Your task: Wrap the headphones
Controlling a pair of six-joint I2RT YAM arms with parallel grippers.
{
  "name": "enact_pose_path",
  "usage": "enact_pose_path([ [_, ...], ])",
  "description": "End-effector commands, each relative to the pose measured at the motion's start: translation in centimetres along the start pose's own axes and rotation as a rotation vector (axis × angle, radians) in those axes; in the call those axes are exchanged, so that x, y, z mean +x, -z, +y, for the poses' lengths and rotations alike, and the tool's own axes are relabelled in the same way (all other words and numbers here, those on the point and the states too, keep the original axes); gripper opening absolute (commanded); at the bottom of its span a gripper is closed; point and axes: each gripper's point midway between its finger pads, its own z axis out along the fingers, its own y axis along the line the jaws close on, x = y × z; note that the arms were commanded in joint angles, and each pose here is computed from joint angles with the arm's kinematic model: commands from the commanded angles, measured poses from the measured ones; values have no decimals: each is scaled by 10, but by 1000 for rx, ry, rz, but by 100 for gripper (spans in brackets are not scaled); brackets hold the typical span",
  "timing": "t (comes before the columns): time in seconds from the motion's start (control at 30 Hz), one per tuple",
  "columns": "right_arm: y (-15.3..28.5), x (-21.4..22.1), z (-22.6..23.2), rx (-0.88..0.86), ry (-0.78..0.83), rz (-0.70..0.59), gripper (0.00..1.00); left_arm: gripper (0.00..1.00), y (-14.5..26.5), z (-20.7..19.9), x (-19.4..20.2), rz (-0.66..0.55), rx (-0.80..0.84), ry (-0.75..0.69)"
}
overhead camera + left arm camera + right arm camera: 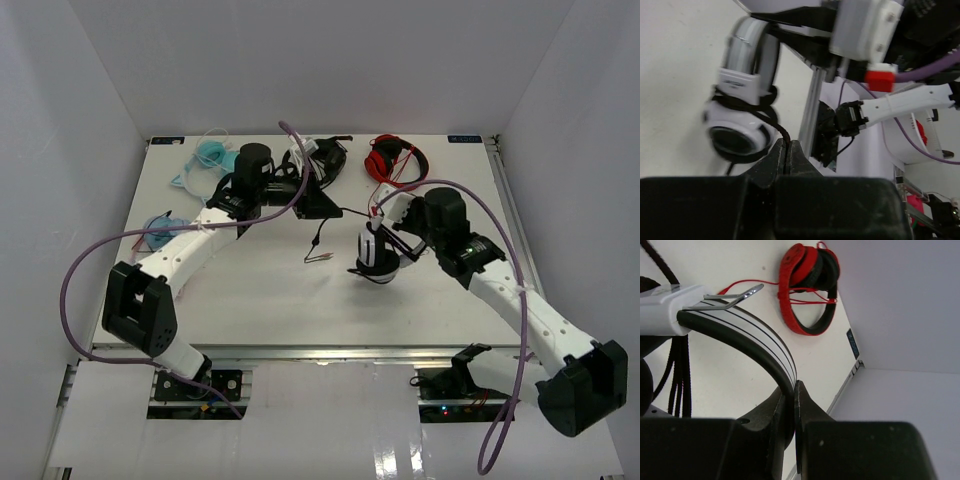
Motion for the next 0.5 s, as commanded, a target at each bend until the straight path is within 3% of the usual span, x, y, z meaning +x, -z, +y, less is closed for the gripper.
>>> enact_pose_path([
  [0.0,4,-21,-91,499,-292,18,8,0,-10,-87,4,14,189,29],
  [0.07,-4,-16,-99,562,-362,66,8,0,-23,-99,18,47,217,52],
  [0.2,-12,-28,-112,620,-566,31,8,1,-45,-100,34,46,199,94],
  [0.33,-27,-45,-92,432,-781,-26,8,11,-60,-72,29,-79,70,110],
  [0.47,-27,-48,-74,293,-888,-49,8,20,-69,-48,17,-183,-28,102],
])
